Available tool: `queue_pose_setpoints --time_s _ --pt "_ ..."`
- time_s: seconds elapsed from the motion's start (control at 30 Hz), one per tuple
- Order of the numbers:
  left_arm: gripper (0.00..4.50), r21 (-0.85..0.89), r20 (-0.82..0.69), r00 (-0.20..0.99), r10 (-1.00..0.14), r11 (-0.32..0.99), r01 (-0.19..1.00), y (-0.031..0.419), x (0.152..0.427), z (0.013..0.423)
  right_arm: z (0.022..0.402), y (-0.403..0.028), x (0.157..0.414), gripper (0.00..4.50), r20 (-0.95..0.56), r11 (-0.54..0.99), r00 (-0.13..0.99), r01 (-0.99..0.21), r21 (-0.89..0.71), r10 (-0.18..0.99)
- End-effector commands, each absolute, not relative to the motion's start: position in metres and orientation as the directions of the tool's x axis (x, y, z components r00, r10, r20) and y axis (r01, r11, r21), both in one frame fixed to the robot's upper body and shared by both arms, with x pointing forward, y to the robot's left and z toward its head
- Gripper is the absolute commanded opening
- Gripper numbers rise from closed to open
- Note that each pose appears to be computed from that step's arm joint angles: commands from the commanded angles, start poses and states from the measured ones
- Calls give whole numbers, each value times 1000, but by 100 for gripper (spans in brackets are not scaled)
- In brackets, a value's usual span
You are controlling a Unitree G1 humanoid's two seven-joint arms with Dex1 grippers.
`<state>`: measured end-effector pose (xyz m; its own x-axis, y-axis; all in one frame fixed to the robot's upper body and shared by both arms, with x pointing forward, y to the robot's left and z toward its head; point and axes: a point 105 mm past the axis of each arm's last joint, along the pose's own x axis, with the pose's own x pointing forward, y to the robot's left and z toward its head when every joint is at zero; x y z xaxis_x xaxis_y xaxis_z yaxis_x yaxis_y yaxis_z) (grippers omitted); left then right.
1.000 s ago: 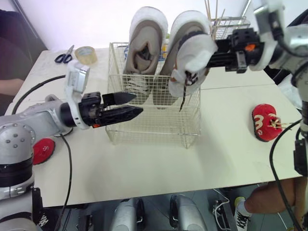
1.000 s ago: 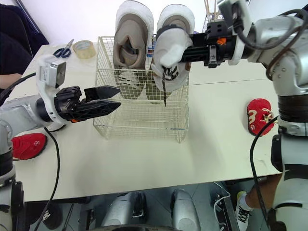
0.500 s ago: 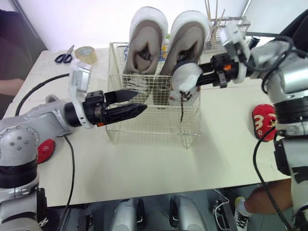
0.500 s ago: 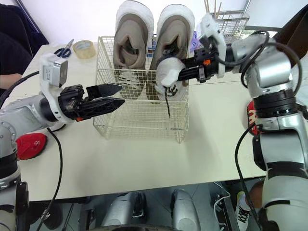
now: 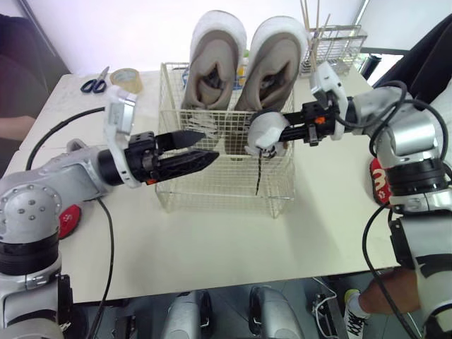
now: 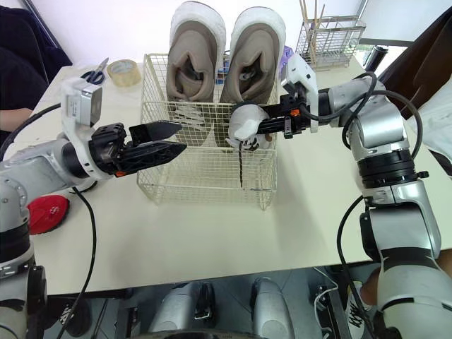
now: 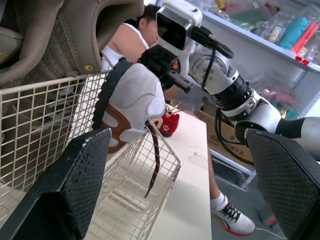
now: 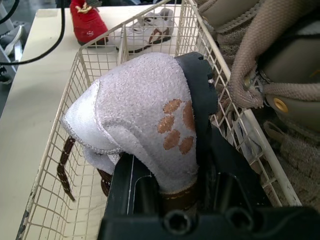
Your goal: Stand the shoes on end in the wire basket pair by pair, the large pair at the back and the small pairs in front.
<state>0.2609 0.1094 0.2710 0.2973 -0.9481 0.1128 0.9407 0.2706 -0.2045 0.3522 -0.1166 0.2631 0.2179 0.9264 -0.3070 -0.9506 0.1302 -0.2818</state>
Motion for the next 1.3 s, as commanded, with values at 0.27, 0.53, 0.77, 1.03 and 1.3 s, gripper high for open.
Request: queue_pose_setpoints --time_s 0.27,0.53,0.77,1.03,1.3 --pt "450 -156 129 281 -951 260 953 109 260 280 295 -119 334 428 -305 108 239 -914 -391 922" --pt "450 -150 125 290 -949 271 951 111 262 280 321 -131 315 428 -321 99 279 -872 -479 905" --pt "450 -133 125 363 -924 347 929 126 269 285 348 -145 302 428 -245 171 340 -834 -525 908" --pt "450 -128 150 467 -871 452 883 156 276 301 374 -144 275 428 -89 191 261 -863 -468 961" --pt "450 -254 260 807 -530 769 587 242 325 338 361 -103 239 428 -75 -53 -28 -939 -341 997"
